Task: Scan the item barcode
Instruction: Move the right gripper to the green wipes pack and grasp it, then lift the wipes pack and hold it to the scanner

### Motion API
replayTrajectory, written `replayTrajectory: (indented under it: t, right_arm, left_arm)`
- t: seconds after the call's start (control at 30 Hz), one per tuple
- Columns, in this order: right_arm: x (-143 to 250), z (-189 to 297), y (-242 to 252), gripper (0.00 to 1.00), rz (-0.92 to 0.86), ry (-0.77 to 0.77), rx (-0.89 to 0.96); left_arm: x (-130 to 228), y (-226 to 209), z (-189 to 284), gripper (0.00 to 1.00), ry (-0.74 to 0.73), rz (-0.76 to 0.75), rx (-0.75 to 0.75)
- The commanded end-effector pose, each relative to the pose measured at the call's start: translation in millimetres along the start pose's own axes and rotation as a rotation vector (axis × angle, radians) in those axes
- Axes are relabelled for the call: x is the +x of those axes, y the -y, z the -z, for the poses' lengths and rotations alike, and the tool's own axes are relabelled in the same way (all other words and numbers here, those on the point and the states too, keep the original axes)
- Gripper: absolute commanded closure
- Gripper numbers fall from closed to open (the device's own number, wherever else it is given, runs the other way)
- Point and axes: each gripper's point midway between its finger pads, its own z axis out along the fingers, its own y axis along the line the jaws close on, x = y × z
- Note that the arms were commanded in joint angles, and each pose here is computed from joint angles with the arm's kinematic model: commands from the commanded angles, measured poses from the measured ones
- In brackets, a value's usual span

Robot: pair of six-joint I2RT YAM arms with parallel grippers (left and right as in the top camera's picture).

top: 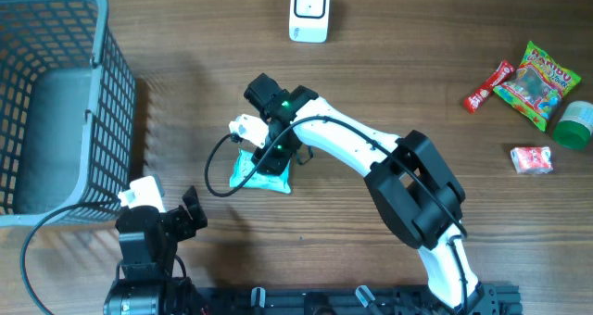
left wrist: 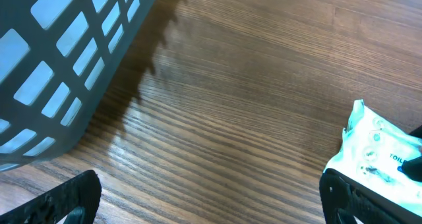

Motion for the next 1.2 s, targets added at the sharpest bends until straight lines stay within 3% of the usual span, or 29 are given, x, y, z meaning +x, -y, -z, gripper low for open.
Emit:
replayTrajectory:
  t: [0.0, 0.1, 0.23, 0.37, 0.47, 0.57, 0.67, 0.77, 0.9, 1.17]
  right_arm:
    - [-2.9, -5.0, -5.9, 0.72, 0.013, 0.019, -0.055]
    - [-1.8, -4.4, -13.3, 0.96, -0.03, 0.017, -0.095]
    - [2.2, 1.4, -16.8, 0.96, -0.308, -0.013, -0.134]
    - [18.0, 29.7, -7.6, 0.96, -1.075, -0.116, -0.247]
    - [38.2, 57.9, -15.6, 0.96, -1.686, -0.329, -0.401]
    - [56.1, 85.2, -20.5, 0.95, -2.131, -0.565, -0.464]
    - [64.0, 96.0, -11.8, 0.96, -2.4, -0.671, -0.45]
    - [54.4, 104.4, -11.0, 0.96, -2.5, -0.731, -0.541]
    - [23.9, 122.9, -16.6, 0.96, -2.463, -0.787, -0.816]
    - [19.3, 126.6, 4.6, 0.95, -2.621, -0.825, -0.86]
  left_arm:
    - [-0.5, -1.5, -0.2, 0.0, 0.005, -0.012, -0.009]
    - [-0.5, -1.5, -0.2, 0.0, 0.005, -0.012, -0.009]
    - [-0.5, -1.5, -0.2, 0.0, 0.005, -0.012, -0.009]
    - [-0.5, -1.5, -0.2, 0.0, 0.005, -0.012, -0.009]
    - [-0.5, -1.5, -0.2, 0.0, 0.005, -0.012, -0.009]
    - [-0.5, -1.5, -0.2, 0.0, 0.005, -0.012, -0.009]
    - [-0.5, -1.5, -0.2, 0.0, 0.005, -0.012, -0.009]
    - [-0.5, -1.5, -0.2, 0.0, 0.005, -0.012, -0.009]
    - [-0.5, -1.5, -0.2, 0.0, 0.005, -0.012, -0.009]
    - [-0.5, -1.5, -0.2, 0.0, 0.005, -0.012, -0.009]
